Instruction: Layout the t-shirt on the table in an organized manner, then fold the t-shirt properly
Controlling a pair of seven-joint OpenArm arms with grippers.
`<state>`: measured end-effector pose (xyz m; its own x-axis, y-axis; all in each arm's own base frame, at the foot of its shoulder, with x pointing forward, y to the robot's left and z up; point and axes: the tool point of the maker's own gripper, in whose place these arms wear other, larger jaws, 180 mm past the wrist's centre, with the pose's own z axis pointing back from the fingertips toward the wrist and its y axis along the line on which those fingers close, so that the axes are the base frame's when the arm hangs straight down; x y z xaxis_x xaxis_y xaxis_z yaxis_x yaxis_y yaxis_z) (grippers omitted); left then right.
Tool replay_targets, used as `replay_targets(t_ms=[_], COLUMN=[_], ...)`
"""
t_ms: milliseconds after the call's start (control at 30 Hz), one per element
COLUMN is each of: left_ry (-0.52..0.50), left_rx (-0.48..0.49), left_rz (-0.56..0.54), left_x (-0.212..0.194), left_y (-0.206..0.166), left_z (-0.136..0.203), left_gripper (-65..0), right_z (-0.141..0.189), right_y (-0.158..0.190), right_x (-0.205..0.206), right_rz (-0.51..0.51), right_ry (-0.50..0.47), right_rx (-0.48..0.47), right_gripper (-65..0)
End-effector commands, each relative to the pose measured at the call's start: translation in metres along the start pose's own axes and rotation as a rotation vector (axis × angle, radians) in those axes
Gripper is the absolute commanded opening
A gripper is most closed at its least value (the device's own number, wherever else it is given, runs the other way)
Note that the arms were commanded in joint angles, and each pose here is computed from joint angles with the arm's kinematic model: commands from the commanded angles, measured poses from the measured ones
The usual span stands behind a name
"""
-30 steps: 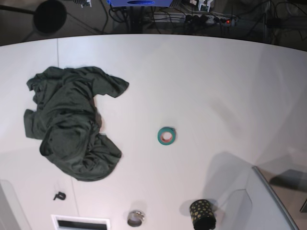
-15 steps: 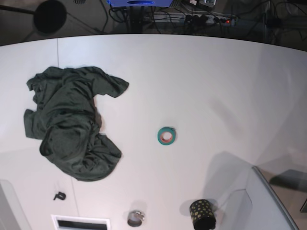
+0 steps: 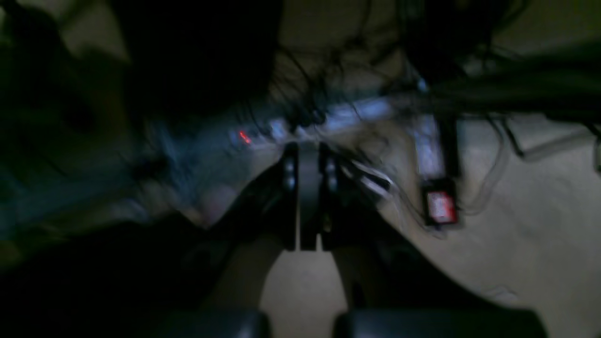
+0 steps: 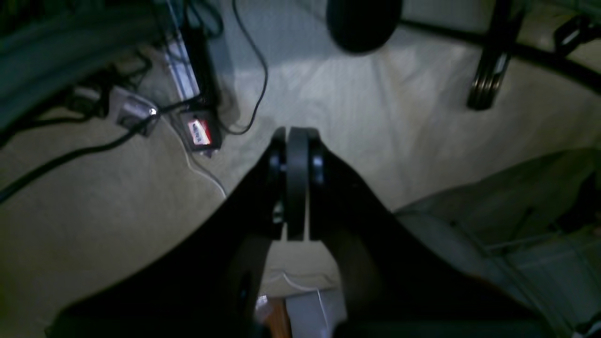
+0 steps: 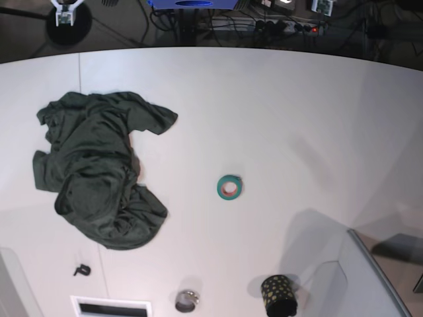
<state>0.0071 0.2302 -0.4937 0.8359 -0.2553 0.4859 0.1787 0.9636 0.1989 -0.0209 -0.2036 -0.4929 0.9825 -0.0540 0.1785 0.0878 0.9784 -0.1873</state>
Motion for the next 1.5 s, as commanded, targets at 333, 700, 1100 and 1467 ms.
replay_targets(t_ms=[333,700,1100,1467], left_ry=[-0.392,-0.566,-0.522,-0.399], left_rx=[-0.017,-0.021,-0.047,-0.304], left_rz=[0.026,0.240,0.214,0.085], left_x=[0.201,0.324,0.358,0.388], left_y=[-0.014,-0.028,-0.034,-0.145], left_z=[0.012,-0.004,-0.063,-0.124], left_gripper=[-65.0,-65.0,-65.0,-65.0], right_z=[0.050,0.080,0.056,0.070], right_y=[-0.014,-0.010,0.005,0.021], right_x=[0.155,0.322,0.367,0.346], right_rz=[-0.026,0.178,0.114,0.109], right_ry=[-0.361,-0.613,-0.598,-0.663], right_rx=[-0.035,0.025,0.091,0.120], right_gripper=[-63.5,-22.7,-23.3,-62.0])
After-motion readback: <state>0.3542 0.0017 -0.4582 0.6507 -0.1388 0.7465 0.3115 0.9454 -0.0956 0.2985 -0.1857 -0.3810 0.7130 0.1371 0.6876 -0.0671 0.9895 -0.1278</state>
